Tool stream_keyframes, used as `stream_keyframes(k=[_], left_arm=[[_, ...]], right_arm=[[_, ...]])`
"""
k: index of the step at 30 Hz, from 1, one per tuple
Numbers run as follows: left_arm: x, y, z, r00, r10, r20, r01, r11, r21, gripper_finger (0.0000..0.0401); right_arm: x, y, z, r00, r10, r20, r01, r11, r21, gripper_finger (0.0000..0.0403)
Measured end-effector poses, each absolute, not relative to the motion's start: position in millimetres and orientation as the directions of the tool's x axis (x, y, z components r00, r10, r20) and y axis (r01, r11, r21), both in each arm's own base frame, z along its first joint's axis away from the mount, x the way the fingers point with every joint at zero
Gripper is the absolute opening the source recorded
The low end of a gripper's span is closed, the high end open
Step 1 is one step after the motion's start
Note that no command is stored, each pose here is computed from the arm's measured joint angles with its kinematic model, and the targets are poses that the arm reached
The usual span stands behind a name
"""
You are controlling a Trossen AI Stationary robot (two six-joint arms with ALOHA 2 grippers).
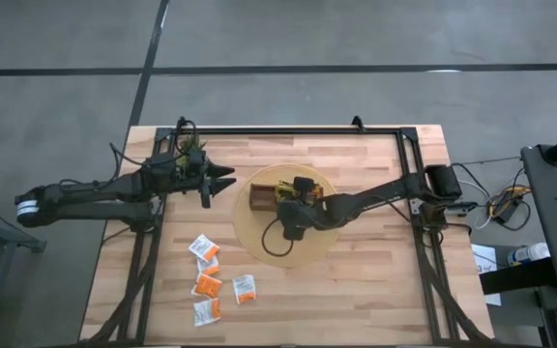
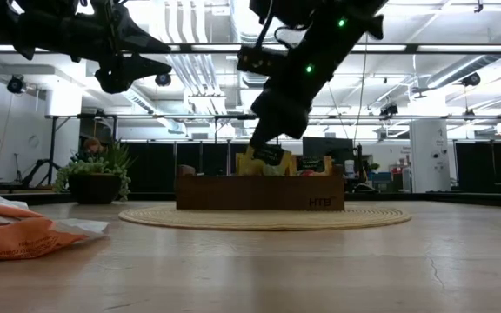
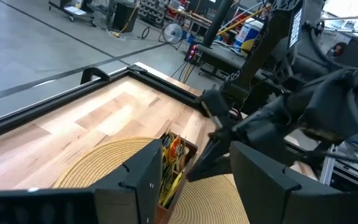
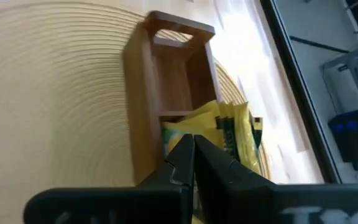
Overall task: Pick & Place Tea
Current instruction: Put the yellow tea bag into the middle section of the wooden organizer, then put the white tea bag into the left section of the wooden organizer
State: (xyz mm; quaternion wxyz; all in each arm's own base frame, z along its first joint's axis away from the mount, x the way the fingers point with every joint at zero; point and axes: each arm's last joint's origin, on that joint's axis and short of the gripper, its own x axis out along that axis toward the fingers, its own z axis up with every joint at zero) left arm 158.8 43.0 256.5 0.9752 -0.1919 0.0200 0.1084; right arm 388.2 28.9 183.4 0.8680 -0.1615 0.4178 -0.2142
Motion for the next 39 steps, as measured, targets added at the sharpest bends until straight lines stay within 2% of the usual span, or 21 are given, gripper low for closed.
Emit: stream_keyframes(k=[9,14,28,34,39], left_arm=[[158.7,42.9,256.6,0.976,0.204,-0.080,-0.219,0.903,-0.370,0.0183],[158.7,42.9,256.7,0.976,0.204,-0.079,-0.218,0.903,-0.370,0.0183],[158.7,42.8,256.5,0.976,0.203,-0.081,-0.218,0.903,-0.370,0.0183],[158.7,42.8,256.2,0.976,0.203,-0.083,-0.219,0.903,-0.370,0.0183],[158.6,42.7,256.4,0.976,0.202,-0.083,-0.219,0.903,-0.370,0.0183]], right_arm=[[399.0,10.3,145.0,0.479,-0.525,-0.703,0.225,0.848,-0.480,0.0008],[403.2,7.8,143.7,0.486,-0.494,-0.721,0.201,0.866,-0.458,0.0008],[383.7,29.8,197.2,0.556,-0.453,-0.697,0.193,0.886,-0.422,0.0008],[368.6,32.1,208.4,0.578,-0.443,-0.685,0.202,0.891,-0.406,0.0008],[348.2,31.9,215.7,0.665,-0.341,-0.664,0.176,0.936,-0.305,0.0008]])
